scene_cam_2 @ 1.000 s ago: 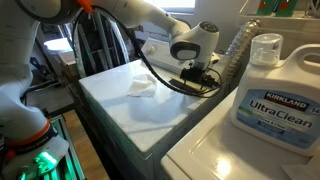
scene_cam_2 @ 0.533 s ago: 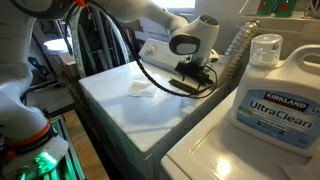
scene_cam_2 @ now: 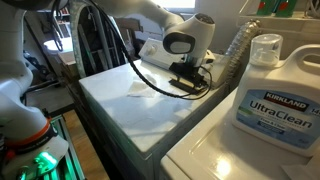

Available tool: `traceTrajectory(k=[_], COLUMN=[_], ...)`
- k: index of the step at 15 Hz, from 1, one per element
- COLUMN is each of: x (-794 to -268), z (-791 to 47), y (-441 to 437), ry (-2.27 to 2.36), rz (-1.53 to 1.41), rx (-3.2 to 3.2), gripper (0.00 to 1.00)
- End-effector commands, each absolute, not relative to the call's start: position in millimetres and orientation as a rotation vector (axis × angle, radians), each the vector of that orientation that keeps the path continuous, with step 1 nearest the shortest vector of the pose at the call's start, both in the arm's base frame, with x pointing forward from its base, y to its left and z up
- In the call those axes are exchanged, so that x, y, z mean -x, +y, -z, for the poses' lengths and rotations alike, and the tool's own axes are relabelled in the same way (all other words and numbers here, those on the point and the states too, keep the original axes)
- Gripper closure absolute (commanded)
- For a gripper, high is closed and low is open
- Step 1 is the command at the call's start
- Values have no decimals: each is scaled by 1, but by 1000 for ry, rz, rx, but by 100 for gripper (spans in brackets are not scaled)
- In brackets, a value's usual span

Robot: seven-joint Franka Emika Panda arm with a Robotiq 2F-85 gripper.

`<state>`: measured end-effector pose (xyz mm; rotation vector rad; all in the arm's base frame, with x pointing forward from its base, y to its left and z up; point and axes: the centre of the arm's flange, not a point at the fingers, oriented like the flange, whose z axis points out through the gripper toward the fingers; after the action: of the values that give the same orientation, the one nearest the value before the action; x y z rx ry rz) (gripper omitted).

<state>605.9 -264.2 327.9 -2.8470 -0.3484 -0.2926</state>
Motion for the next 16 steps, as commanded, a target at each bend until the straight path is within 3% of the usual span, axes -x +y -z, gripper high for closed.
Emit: traceTrajectory(k=[1,16], x=[-588,-585], z=[-298,-274], y=[-245,-219], ry=[-440,-321], rz=[370,566], rx=[2843,2858], gripper=[0,0])
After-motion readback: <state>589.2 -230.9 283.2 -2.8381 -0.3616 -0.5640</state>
